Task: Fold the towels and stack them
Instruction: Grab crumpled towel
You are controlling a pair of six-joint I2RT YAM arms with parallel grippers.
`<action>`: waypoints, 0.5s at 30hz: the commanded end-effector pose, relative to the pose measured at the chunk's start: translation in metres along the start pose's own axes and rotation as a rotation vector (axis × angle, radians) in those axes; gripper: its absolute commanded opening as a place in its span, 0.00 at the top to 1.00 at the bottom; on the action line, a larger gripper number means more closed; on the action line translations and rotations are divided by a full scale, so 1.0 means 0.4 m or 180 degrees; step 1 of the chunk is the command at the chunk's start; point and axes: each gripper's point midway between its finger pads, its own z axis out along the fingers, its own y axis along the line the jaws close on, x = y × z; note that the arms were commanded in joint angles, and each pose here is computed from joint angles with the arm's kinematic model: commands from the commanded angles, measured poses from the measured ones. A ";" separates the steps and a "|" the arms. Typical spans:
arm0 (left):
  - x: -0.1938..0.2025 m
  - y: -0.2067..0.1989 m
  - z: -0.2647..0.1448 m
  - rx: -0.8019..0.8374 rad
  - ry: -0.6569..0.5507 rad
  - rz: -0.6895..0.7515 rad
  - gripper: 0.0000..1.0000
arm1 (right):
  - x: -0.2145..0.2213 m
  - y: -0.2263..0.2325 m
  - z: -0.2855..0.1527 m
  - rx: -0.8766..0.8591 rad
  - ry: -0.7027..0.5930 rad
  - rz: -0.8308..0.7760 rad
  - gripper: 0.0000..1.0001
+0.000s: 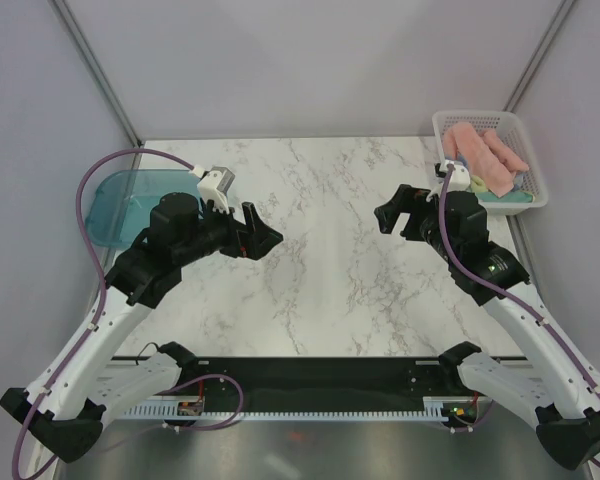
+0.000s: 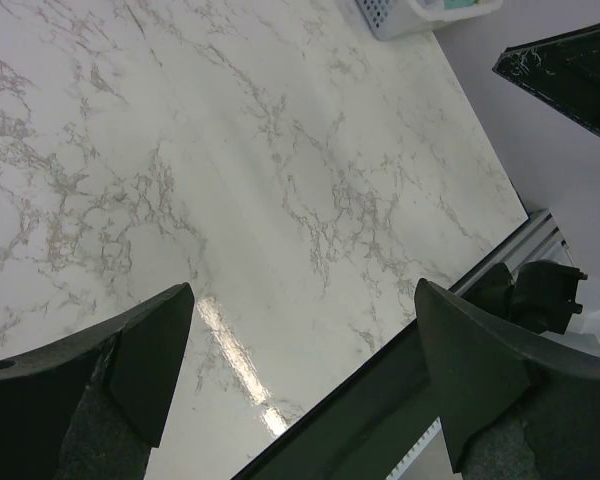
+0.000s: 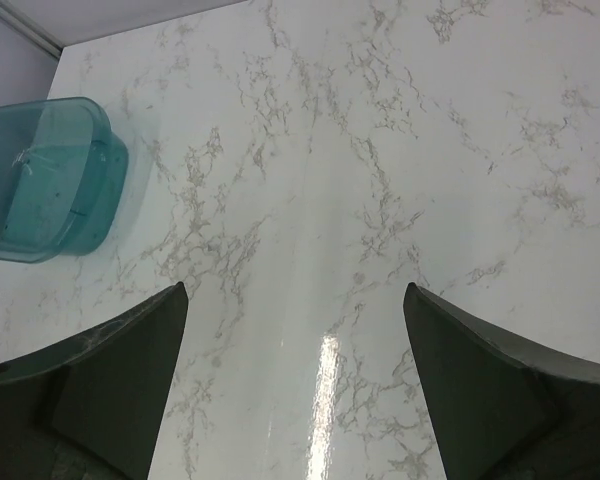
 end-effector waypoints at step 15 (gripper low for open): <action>-0.077 -0.083 -0.066 0.0377 -0.0307 0.0141 0.00 | -0.201 -0.149 0.150 0.1440 -0.0519 -0.0649 0.05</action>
